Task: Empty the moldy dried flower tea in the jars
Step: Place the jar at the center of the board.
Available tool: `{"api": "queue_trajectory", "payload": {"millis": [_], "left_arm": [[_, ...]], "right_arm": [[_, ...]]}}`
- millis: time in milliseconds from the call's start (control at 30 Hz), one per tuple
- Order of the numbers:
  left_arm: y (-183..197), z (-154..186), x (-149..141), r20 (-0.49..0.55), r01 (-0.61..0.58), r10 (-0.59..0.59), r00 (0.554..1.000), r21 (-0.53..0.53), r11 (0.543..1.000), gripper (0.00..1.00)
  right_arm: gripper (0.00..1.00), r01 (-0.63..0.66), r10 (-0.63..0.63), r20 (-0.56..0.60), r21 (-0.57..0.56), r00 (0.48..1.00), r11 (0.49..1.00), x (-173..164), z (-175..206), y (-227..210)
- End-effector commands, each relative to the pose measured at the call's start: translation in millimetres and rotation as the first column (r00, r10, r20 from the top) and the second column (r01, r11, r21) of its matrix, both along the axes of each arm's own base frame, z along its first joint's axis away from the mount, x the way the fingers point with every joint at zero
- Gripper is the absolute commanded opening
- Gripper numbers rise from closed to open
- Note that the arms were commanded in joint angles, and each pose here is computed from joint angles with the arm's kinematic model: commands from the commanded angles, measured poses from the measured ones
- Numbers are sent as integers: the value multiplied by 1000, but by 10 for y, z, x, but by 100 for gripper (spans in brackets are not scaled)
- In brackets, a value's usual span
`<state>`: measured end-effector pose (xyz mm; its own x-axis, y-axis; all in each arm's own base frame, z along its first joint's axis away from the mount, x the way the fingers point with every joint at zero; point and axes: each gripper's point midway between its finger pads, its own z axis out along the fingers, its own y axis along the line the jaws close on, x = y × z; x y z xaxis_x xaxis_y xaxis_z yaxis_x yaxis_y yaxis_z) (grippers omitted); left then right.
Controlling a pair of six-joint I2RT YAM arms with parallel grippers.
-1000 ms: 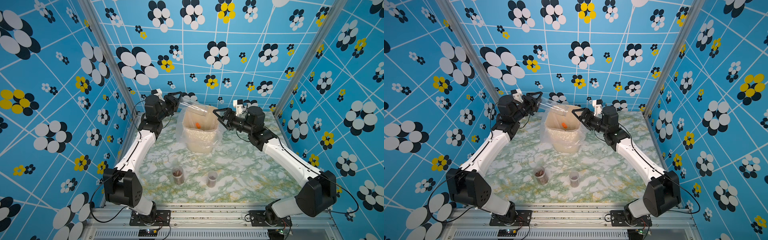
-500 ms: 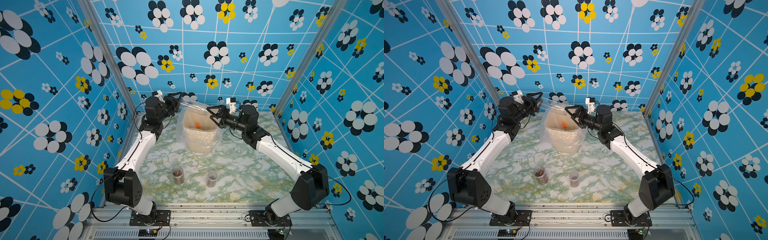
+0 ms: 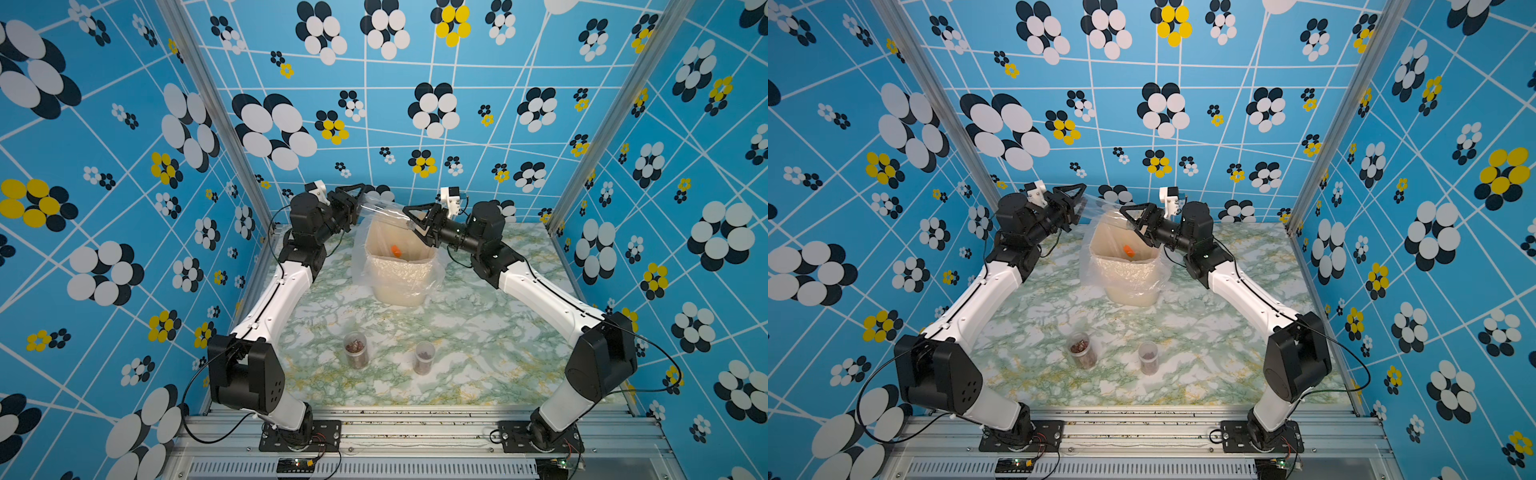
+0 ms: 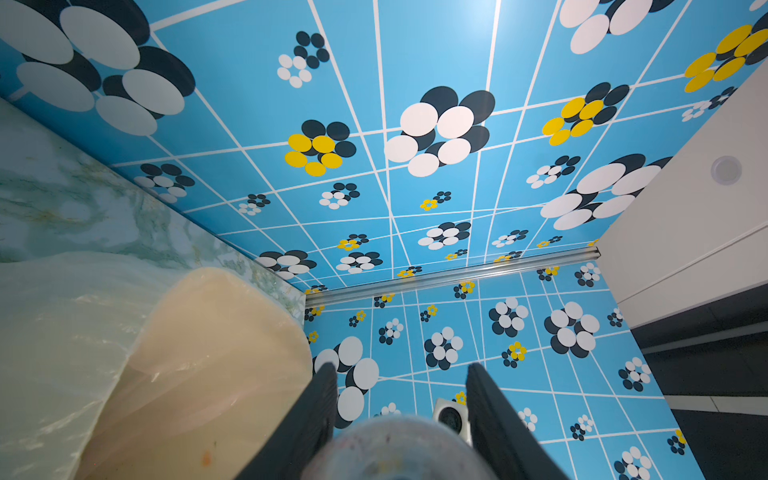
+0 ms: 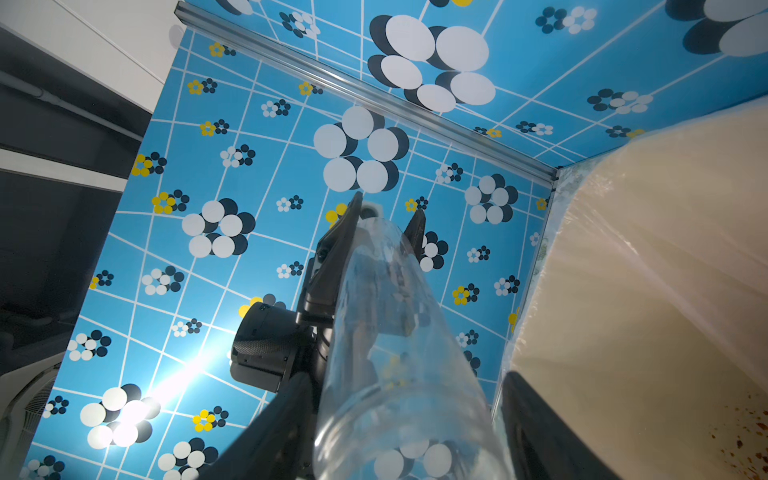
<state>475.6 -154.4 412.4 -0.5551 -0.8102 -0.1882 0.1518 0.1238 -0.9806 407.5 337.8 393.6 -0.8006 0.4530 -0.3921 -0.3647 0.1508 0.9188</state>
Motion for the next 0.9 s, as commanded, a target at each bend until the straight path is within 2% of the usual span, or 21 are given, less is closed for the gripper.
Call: {"api": "queue_trajectory", "payload": {"millis": [0, 233, 400, 467, 567, 667, 733, 867], "left_arm": [[-40, 29, 3, 26, 24, -23, 999, -14, 1000, 0], [-52, -12, 29, 17, 28, -28, 999, -29, 999, 0], [-78, -46, 35, 16, 40, -39, 999, -45, 998, 0], [-88, -57, 34, 17, 45, -44, 999, -45, 998, 5], [-95, -71, 31, 20, 48, -47, 999, -40, 998, 21], [-88, -66, 19, 29, 42, -41, 999, -19, 999, 45], [-74, -43, -2, 45, 31, -32, 998, 18, 999, 68], [-31, 5, -68, 64, 0, -7, 998, 115, 993, 93]], "right_arm": [[71, -28, 25, 55, 44, 998, 999, -44, 222, 55], [63, -38, 34, 50, 66, 998, 997, -31, 235, 92], [51, -38, 35, 48, 66, 998, 997, -28, 209, 98], [45, -39, 36, 48, 68, 998, 997, -29, 200, 102], [42, -39, 36, 48, 69, 998, 997, -30, 189, 100], [39, -36, 33, 49, 68, 998, 997, -37, 184, 86], [37, -33, 29, 51, 63, 998, 998, -40, 162, 79], [34, -29, 25, 57, 59, 998, 998, -60, 164, 58]]}}
